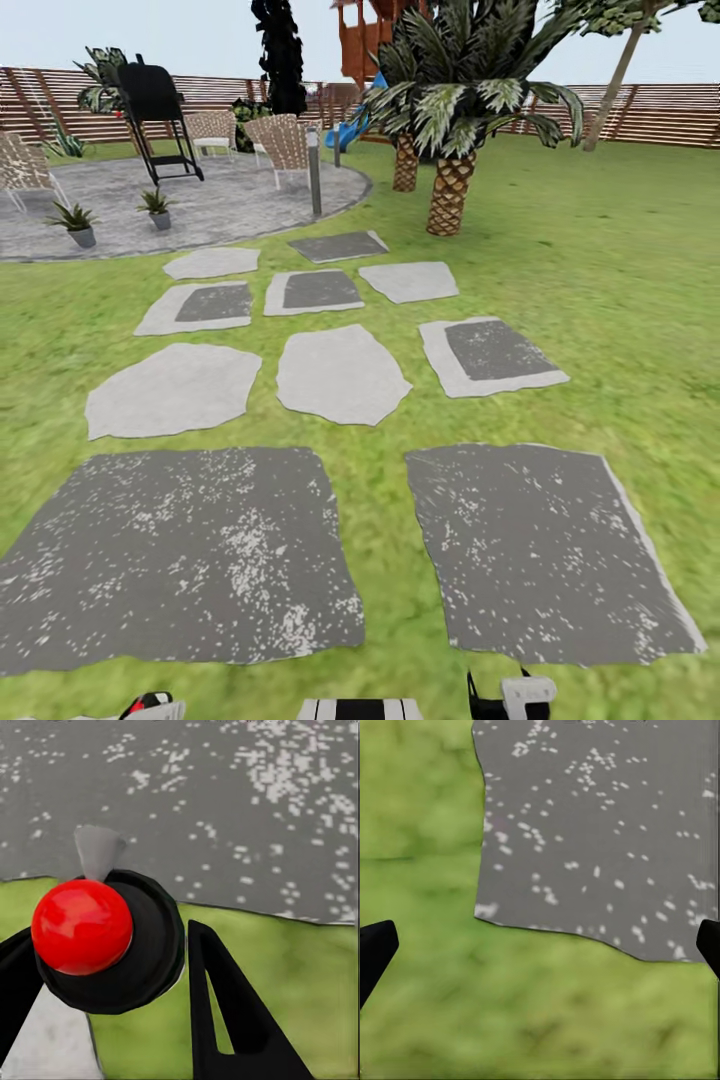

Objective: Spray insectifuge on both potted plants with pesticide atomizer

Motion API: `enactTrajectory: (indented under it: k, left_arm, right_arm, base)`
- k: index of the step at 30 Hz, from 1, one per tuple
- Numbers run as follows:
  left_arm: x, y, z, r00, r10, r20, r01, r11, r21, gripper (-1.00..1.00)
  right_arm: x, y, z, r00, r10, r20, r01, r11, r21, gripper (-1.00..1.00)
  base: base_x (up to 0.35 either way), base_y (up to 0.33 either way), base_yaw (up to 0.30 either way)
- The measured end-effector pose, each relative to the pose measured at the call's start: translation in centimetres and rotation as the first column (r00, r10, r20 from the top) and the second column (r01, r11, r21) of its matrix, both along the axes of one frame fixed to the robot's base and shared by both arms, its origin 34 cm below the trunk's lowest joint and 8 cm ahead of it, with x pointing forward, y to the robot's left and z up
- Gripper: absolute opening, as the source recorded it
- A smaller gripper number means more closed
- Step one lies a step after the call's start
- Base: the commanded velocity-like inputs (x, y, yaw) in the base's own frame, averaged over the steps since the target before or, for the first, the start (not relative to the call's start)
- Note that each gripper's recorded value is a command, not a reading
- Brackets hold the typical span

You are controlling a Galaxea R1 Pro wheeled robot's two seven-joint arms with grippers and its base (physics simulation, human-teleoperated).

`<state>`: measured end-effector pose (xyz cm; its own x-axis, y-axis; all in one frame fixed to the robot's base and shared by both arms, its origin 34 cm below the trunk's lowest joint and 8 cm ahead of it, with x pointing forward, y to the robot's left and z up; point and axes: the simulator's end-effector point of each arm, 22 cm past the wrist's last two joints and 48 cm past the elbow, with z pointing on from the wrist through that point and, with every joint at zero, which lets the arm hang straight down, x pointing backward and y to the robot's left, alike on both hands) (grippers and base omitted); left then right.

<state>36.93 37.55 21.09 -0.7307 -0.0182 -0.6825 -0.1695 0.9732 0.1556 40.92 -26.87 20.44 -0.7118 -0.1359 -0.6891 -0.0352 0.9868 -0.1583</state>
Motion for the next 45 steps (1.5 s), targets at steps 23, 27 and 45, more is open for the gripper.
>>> enactTrajectory:
  k: [23,27,45]
  left_arm:
    - [0.6,-1.1,0.6,1.0,-0.006,0.016,0.006,1.0,-0.015,-1.0]
    - [0.7,-1.1,0.8,1.0,-0.007,0.02,0.007,1.0,-0.015,-1.0]
    - [1.5,-1.2,1.5,0.999,0.003,0.046,-0.002,1.0,-0.019,-1.0]
  right_arm:
    - [0.8,0.5,1.0,1.0,0.01,0.019,-0.01,1.0,0.008,1.0]
    - [0.9,0.5,1.1,1.0,0.009,0.024,-0.01,1.0,0.008,1.0]
    - [1.8,0.4,2.0,0.999,0.011,0.049,-0.012,1.0,0.006,1.0]
  base:
    - [0.0,0.0,0.102]
    - [0.02,0.0,0.189]
    - [0.179,0.091,0.113]
